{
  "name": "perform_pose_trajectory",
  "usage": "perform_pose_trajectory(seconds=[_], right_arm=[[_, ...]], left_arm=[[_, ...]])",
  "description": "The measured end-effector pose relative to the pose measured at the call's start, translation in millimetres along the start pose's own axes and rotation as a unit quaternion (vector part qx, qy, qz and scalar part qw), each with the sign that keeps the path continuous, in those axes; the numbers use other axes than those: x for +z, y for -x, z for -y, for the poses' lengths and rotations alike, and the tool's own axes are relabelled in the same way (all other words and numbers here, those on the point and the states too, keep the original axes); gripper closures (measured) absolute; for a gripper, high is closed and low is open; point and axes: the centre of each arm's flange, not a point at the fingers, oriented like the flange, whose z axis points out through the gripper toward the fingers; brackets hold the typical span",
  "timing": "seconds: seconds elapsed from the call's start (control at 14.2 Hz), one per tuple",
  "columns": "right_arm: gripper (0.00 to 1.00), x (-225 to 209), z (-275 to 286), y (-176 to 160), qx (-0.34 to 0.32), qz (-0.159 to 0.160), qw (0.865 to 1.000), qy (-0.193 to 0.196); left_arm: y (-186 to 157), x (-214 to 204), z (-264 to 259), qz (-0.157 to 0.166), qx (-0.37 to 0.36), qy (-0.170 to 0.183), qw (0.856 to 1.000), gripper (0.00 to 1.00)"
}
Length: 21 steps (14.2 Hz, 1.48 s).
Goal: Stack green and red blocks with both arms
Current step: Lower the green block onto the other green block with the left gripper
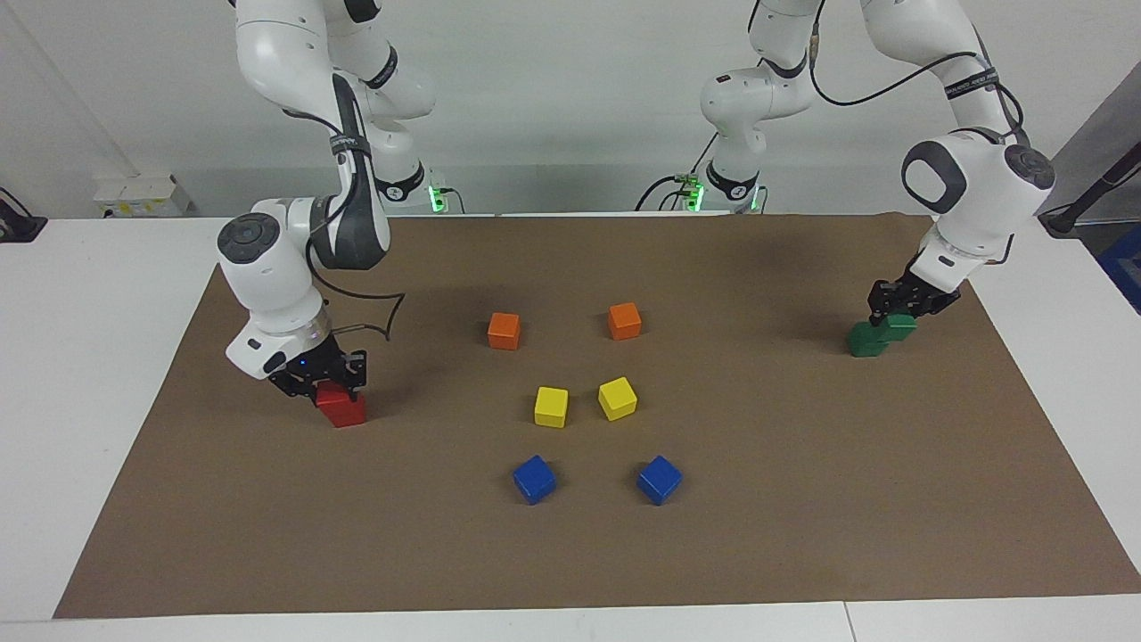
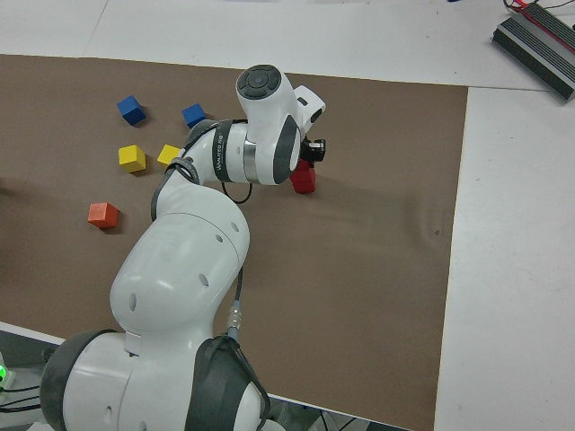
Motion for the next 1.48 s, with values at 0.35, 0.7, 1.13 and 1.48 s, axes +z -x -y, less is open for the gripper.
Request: perform_pose_trajectory(seconds=[0.35, 0.7, 1.13, 1.48], right_arm=[[0.45, 0, 0, 0, 0.000, 0.000, 1.000, 0.000], [0.42, 0, 0, 0, 0.000, 0.000, 1.000, 0.000], [0.00, 0, 0, 0, 0.000, -0.001, 1.000, 0.000], [0.00, -2, -1, 0, 0.001, 0.002, 1.000, 0.000]], left_arm=[[12, 18, -3, -0.019, -0.016, -0.008, 1.000, 0.45], [16, 25, -4, -0.025, -0.020, -0.010, 0.999, 0.45], [19, 25, -5, -0.030, -0.020, -0.012, 0.999, 0.45], [17, 22, -7, -0.025, -0.017, -0.010, 0.999, 0.24]])
